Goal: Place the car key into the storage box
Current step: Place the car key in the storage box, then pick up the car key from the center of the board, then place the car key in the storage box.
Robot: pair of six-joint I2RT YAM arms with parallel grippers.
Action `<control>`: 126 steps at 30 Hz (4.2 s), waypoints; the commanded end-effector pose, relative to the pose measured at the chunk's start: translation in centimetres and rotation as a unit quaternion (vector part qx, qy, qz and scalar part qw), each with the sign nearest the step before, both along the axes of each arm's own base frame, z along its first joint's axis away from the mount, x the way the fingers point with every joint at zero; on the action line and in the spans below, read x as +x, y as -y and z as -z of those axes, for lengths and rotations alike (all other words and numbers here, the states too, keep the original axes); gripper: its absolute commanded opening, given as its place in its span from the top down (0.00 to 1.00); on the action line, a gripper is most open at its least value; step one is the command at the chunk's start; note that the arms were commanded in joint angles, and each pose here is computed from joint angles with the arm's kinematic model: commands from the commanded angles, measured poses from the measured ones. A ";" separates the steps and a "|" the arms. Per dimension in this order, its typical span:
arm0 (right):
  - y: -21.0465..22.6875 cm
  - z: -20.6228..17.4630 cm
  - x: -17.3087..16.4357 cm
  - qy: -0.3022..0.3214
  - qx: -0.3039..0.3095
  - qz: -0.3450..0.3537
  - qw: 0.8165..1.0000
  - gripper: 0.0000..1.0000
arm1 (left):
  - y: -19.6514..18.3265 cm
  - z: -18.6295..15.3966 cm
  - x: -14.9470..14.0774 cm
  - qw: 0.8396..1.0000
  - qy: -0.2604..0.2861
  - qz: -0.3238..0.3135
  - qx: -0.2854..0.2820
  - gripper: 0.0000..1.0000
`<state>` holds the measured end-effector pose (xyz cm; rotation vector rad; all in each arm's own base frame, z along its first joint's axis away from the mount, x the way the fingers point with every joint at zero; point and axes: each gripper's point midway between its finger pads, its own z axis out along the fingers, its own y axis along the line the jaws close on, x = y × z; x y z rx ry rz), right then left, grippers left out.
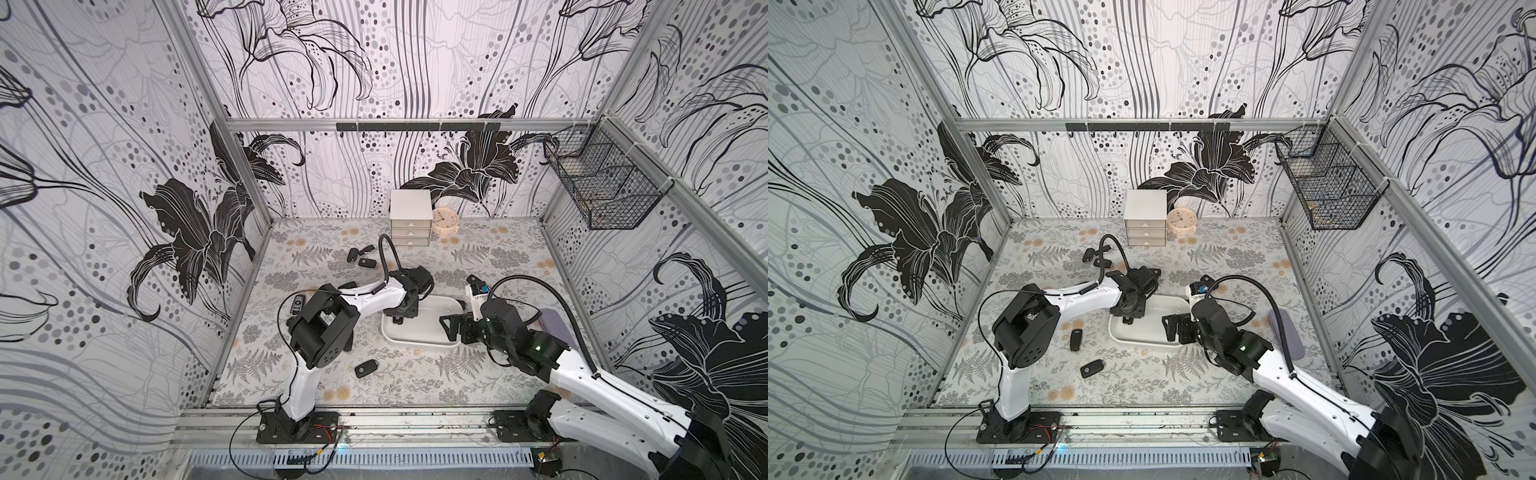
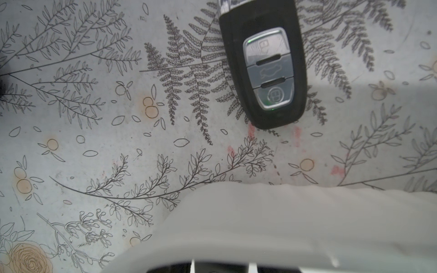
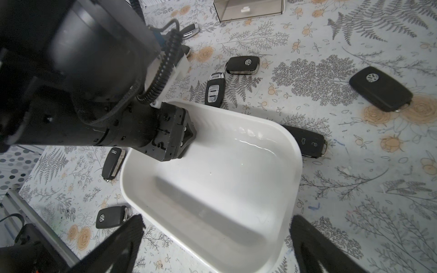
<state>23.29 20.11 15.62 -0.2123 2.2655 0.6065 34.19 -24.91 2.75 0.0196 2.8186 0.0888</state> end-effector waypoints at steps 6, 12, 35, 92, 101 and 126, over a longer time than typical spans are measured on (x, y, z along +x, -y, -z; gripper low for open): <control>-1.2 -1.2 0.6 0.013 0.013 -0.015 1.000 0.00 | -0.6 -2.5 0.4 0.999 0.029 -0.024 -0.012 0.50; -1.7 -1.4 1.0 0.013 0.015 -0.017 1.000 0.00 | -0.9 -6.8 0.4 0.996 0.064 -0.046 -0.044 0.37; -10.2 -4.6 2.6 0.017 0.062 -0.129 0.990 0.00 | -19.1 -11.6 -5.1 0.926 0.146 -0.338 -0.078 0.01; -15.1 -4.6 0.9 0.037 0.029 -0.209 0.977 0.00 | -32.6 2.6 -6.2 0.880 -0.021 -0.473 -0.042 0.70; -14.4 -4.2 1.8 0.042 0.013 -0.178 0.983 0.00 | -31.9 -0.7 -7.8 0.882 0.004 -0.468 -0.056 0.73; -6.8 -1.6 1.4 0.020 -0.021 -0.076 0.997 0.00 | -13.1 -11.9 -3.4 0.970 0.128 -0.185 -0.094 0.73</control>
